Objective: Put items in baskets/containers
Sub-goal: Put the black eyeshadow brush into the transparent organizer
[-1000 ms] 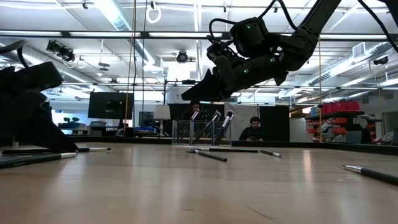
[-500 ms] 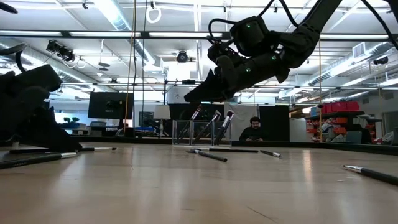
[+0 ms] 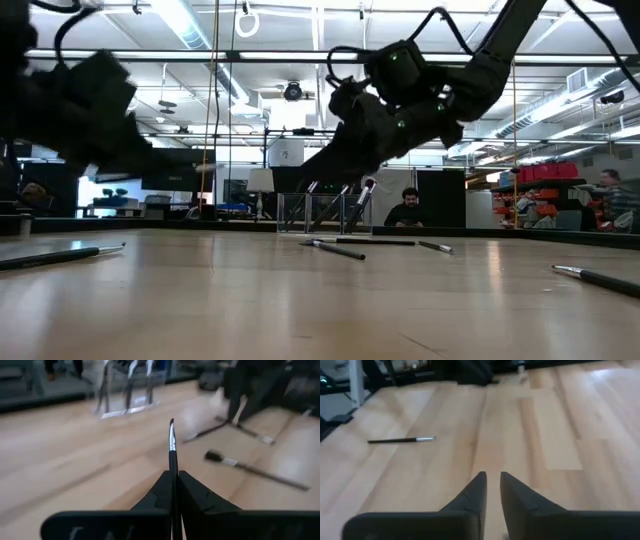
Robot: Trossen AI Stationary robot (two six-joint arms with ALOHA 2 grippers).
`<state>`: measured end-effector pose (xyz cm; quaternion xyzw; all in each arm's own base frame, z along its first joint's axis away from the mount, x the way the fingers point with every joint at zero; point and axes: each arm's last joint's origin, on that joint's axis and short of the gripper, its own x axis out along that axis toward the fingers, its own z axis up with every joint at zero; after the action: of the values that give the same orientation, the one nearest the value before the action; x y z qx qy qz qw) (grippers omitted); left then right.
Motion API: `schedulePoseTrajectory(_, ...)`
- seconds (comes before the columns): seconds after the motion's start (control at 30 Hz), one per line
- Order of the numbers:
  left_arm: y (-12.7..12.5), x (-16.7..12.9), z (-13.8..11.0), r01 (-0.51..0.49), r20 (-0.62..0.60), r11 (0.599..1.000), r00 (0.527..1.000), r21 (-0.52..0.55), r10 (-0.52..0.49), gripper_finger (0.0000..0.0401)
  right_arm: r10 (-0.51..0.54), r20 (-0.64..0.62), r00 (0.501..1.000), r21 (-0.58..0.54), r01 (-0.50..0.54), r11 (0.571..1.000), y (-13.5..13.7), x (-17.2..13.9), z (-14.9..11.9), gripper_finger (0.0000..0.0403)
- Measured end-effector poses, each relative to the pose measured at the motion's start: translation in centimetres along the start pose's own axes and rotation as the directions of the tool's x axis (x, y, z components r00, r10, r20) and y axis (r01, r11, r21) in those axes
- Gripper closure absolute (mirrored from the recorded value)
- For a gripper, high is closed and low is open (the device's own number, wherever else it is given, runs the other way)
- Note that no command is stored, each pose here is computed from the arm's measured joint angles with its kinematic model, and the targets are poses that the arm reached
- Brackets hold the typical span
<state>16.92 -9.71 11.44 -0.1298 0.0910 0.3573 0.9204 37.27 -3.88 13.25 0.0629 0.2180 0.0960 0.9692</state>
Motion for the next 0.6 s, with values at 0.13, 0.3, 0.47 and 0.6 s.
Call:
schedulePoseTrajectory(0.13, -1.6, 0.6, 2.6, 0.105, -0.003, 0.994, 0.994, 0.042, -0.105, 0.0384, 0.047, 0.107, 0.993, 0.017, -0.049, 0.999, 0.4, 1.8, -1.1, 0.0307)
schedulePoseTrajectory(0.3, -2.8, 2.2, 5.4, 0.276, 0.037, 0.956, 0.959, 0.102, -0.28, 0.0383, 0.134, 0.351, 0.927, -0.054, -0.123, 0.991, 1.2, 2.9, -1.0, 0.0251)
schedulePoseTrajectory(0.47, -2.7, 3.6, 6.8, 0.348, 0.069, 0.928, 0.931, 0.132, -0.358, 0.0383, 0.164, 0.454, 0.876, -0.107, -0.129, 0.986, 1.8, 2.4, 0.3, 0.022)
schedulePoseTrajectory(0.6, -2.5, 4.3, 7.2, 0.379, 0.069, 0.915, 0.918, 0.138, -0.391, 0.0383, 0.173, 0.496, 0.851, -0.128, -0.125, 0.984, 2.0, 1.8, 1.3, 0.0221)
